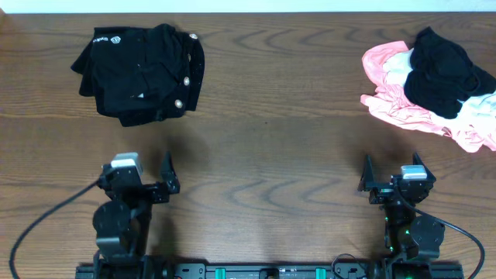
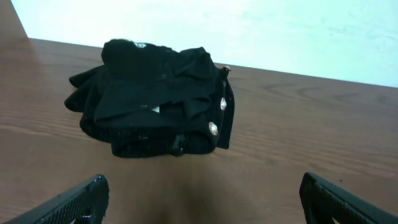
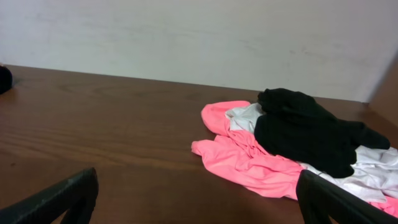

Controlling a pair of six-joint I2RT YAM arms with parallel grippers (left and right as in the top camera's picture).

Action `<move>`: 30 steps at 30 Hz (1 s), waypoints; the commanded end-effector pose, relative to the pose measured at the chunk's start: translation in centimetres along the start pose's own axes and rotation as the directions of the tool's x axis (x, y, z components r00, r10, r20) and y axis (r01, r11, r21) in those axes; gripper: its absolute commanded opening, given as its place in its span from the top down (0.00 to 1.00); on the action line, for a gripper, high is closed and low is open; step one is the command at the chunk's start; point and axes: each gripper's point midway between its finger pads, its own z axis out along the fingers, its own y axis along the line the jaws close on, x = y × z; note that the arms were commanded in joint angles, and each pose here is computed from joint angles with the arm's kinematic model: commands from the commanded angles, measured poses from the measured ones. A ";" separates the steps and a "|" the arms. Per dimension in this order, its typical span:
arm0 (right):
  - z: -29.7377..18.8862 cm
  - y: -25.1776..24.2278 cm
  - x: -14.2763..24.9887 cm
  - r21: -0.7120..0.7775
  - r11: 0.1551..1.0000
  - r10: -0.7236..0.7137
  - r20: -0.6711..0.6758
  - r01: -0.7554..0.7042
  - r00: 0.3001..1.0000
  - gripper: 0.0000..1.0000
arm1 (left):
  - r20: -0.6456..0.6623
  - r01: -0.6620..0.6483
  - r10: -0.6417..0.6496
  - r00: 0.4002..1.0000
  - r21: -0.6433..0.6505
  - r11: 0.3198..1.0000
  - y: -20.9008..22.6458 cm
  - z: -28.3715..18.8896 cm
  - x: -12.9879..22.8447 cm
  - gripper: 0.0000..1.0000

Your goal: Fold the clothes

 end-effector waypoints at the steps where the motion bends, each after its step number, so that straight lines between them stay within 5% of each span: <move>1: 0.0 0.4 0.1 -0.014 1.000 0.001 0.000 -0.001 1.000 0.01 | 0.044 0.015 -0.016 0.999 0.014 1.000 -0.1 -0.3 0.4 0.02; 30: 0.0 0.4 0.1 -0.014 1.000 0.001 0.000 -0.001 1.000 0.01 | 0.238 -0.010 -0.013 0.971 0.095 0.995 -0.9 0.7 1.2 0.02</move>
